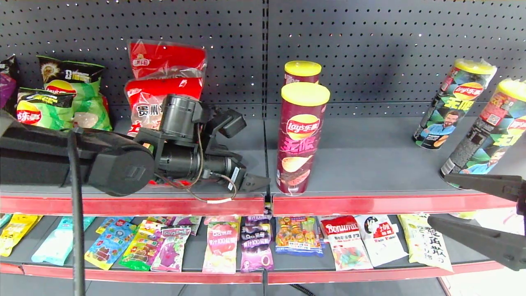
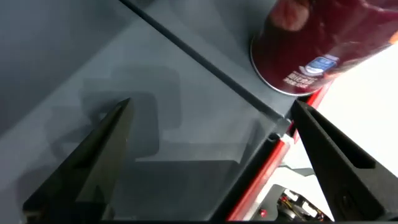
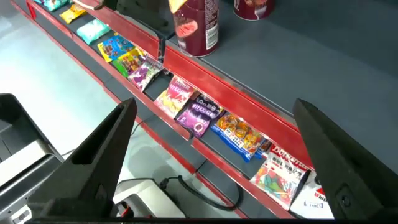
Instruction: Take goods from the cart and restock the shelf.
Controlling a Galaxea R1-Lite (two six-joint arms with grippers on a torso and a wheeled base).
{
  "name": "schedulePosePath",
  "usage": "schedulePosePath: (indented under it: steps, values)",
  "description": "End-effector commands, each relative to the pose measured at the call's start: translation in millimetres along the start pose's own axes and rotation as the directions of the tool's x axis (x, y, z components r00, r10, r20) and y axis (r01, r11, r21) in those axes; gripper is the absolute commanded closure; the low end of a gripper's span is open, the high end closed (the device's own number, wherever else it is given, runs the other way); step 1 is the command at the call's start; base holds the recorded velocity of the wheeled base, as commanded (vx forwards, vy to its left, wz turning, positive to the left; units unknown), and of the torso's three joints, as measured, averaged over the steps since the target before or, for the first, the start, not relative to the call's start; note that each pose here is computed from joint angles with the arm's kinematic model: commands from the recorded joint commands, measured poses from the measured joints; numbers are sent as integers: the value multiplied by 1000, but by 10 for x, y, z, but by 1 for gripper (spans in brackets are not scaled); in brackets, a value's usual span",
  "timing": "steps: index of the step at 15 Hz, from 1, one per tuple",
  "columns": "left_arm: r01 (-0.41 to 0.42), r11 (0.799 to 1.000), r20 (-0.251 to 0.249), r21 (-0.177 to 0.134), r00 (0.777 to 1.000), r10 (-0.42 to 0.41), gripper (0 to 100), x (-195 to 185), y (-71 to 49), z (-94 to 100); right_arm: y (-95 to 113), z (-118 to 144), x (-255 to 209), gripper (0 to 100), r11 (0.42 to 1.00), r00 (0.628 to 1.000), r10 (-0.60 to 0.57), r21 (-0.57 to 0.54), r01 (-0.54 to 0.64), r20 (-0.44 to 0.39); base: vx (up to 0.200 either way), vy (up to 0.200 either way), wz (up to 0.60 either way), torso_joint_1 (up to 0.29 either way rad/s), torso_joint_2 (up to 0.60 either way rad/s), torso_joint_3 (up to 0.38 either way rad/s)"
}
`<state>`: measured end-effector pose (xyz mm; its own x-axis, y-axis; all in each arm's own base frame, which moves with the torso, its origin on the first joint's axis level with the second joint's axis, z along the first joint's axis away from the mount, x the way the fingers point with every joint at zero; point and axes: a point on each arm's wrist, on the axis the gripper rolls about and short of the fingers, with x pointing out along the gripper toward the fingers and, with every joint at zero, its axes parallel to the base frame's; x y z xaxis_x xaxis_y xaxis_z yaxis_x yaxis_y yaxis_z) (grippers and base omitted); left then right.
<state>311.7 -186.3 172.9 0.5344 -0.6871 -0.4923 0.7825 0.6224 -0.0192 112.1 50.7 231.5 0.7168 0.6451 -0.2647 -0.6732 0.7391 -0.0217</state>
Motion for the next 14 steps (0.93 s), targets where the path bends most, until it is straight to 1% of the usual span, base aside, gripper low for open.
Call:
schedulePosePath:
  steps: [1, 5, 6, 12, 14]
  values:
    - [7, 1000, -5, 0, 1000, -7, 0, 91, 12, -1, -4, -18, 16, 0, 1000, 1000, 2, 4, -2, -10, 0, 0, 0, 0, 0, 0]
    - [9, 1000, -6, 1, 1000, -8, 0, 140, 24, 3, -5, -15, 19, 0, 1000, 1000, 2, 4, -2, -10, 0, 0, 0, 0, 0, 0]
    - [16, 1000, -9, 2, 1000, -16, 0, 163, 1, 1, -5, -19, 20, 0, 1000, 1000, 2, 4, -2, -12, 0, 0, 0, 0, 0, 0]
    - [22, 1000, 8, 13, 1000, -22, 0, 232, -8, 69, -4, -16, 15, 0, 1000, 1000, 2, 4, -2, -10, 0, 0, 0, 0, 0, 0]
    - [24, 1000, 4, 12, 1000, -24, 0, 240, -14, 57, -4, -16, 15, 0, 1000, 1000, 2, 5, -2, -10, 0, 0, 0, 0, 0, 0]
